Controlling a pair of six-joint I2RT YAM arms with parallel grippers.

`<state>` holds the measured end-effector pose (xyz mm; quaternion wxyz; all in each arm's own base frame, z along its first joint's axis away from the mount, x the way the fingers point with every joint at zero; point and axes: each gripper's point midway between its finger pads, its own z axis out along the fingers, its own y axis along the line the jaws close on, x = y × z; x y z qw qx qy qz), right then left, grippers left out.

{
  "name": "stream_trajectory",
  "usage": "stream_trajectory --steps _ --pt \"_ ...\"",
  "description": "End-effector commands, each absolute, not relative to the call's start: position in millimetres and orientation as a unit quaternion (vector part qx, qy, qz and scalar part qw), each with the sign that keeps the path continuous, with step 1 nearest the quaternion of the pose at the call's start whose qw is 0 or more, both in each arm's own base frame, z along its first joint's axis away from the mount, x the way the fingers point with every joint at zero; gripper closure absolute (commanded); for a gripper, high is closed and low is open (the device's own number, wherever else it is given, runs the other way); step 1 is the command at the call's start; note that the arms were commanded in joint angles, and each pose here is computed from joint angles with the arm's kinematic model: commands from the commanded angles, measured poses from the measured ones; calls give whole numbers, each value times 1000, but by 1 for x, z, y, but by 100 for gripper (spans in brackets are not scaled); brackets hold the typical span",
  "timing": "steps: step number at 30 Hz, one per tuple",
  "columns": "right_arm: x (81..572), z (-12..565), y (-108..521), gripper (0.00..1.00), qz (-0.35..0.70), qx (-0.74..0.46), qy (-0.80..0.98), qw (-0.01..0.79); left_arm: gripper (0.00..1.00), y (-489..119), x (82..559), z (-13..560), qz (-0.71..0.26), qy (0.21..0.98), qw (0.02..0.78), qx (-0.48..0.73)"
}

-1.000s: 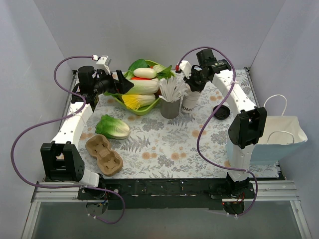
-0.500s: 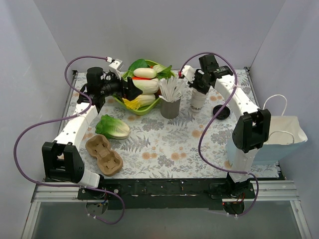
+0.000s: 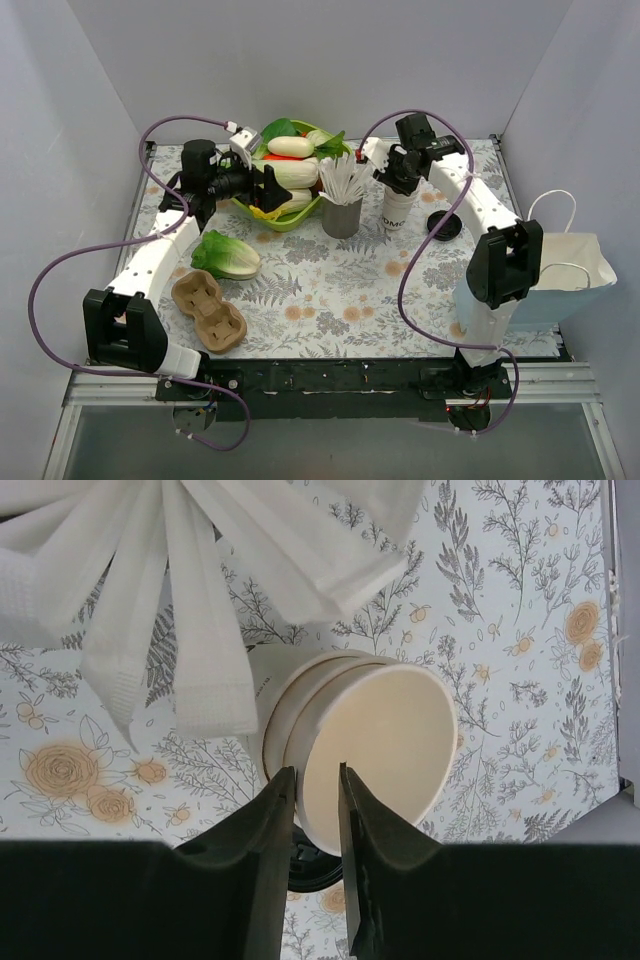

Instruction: Pack the takeout coffee

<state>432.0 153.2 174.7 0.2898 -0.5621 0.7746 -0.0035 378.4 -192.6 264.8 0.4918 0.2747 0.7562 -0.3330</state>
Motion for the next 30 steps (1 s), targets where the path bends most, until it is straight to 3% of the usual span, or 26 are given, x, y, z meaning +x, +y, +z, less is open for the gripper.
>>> stream_trajectory --steps 1,11,21,30 --pt "440 184 162 69 19 -550 782 294 2 -196 364 279 -336 741 502 294" --pt "432 170 165 77 56 -544 798 253 2 -197 357 276 -339 740 498 297" --pt "430 175 160 96 66 -533 805 251 2 -201 354 275 -344 738 495 303" --pt "427 197 152 99 48 -525 809 258 3 -267 297 264 -314 668 489 466"
